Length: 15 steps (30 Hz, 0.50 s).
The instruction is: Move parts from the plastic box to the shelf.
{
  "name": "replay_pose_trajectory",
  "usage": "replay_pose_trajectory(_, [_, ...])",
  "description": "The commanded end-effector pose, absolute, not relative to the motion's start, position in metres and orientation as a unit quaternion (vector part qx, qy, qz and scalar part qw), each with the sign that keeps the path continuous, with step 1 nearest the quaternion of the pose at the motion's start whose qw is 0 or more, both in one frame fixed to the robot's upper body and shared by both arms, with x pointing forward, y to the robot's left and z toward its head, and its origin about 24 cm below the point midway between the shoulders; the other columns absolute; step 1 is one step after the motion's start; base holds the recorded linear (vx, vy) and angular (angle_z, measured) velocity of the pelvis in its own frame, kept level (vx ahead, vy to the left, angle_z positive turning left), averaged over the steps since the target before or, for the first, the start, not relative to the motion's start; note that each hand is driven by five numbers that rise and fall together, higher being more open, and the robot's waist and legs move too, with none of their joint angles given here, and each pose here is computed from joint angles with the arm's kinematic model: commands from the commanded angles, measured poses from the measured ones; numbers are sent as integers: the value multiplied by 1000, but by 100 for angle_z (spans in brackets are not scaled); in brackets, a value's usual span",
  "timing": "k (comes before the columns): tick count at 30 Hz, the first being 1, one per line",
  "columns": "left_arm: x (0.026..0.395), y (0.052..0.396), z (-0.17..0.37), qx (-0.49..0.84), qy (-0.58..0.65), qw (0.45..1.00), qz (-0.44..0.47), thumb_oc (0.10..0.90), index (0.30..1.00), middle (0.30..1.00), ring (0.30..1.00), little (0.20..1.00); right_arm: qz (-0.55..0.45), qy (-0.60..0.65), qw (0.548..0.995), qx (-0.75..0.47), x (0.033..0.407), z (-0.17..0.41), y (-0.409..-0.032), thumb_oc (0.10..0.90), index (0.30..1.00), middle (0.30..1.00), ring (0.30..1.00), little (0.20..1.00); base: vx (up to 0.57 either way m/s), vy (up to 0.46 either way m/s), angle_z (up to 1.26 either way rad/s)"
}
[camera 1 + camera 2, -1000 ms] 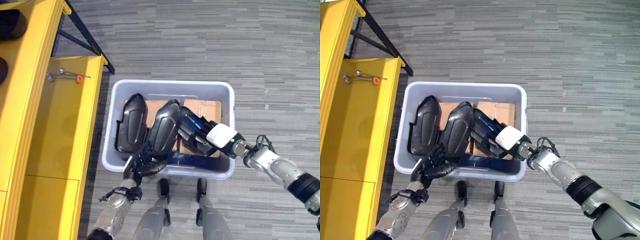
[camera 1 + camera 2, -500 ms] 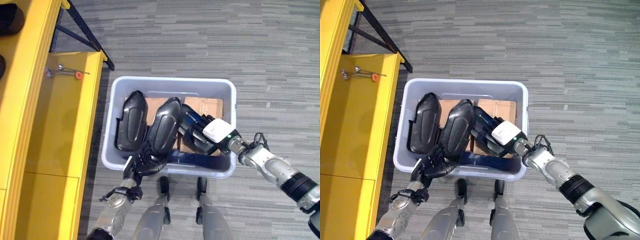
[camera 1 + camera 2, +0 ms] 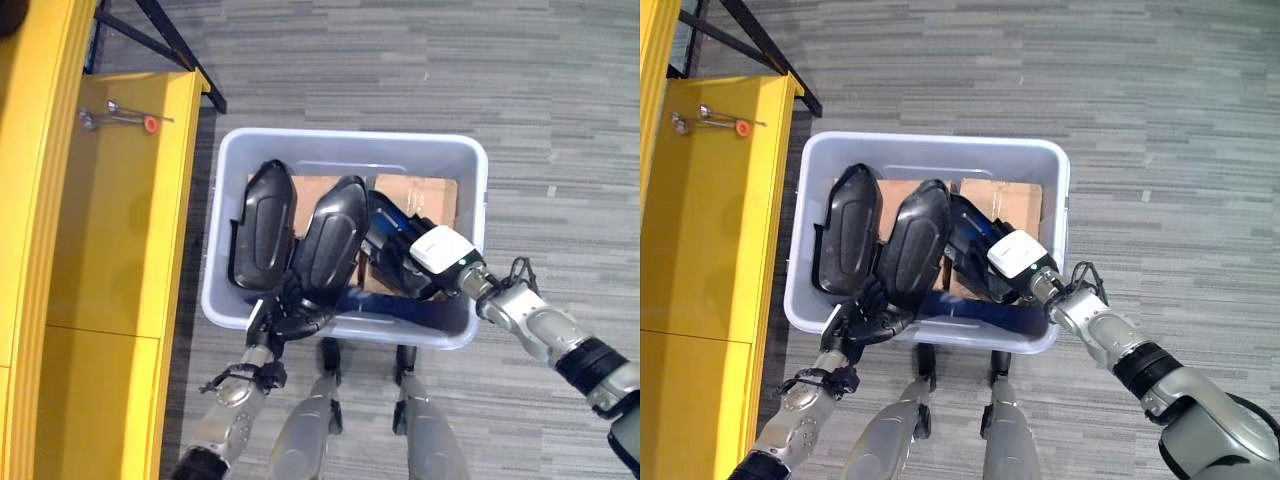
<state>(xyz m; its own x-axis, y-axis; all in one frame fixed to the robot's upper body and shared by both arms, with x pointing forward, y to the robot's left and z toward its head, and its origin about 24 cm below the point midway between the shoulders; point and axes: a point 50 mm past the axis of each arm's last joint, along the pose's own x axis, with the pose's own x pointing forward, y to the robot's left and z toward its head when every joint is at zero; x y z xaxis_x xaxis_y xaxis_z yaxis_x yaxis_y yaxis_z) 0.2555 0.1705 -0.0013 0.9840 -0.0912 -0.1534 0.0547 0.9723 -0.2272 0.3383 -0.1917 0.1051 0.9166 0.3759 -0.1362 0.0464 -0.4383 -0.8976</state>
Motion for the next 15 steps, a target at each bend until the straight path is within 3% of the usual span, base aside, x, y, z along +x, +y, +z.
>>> replay_pose_trajectory(1, [259, 175, 17, -110, 27, 993, -35, 900, 1000, 1000, 1000, 1000, 102, -210, 517, -823, 350, 153, -176, 900, 1000, 1000, 1000, 1000, -35, -7, -1])
replay_pose_trajectory(8, [265, 175, 28, -107, 5, 994, -33, 900, 1000, 1000, 1000, 1000, 87, -207, 518, -825, 355, 159, -181, 900, 1000, 1000, 1000, 1000, -69, -31, -1])
replay_pose_trajectory(15, [268, 175, 37, -112, -14, 993, -35, 900, 1000, 1000, 1000, 1000, 66, -208, 488, -845, 362, 174, -188, 900, 1000, 1000, 1000, 1000, -51, -47, 3])
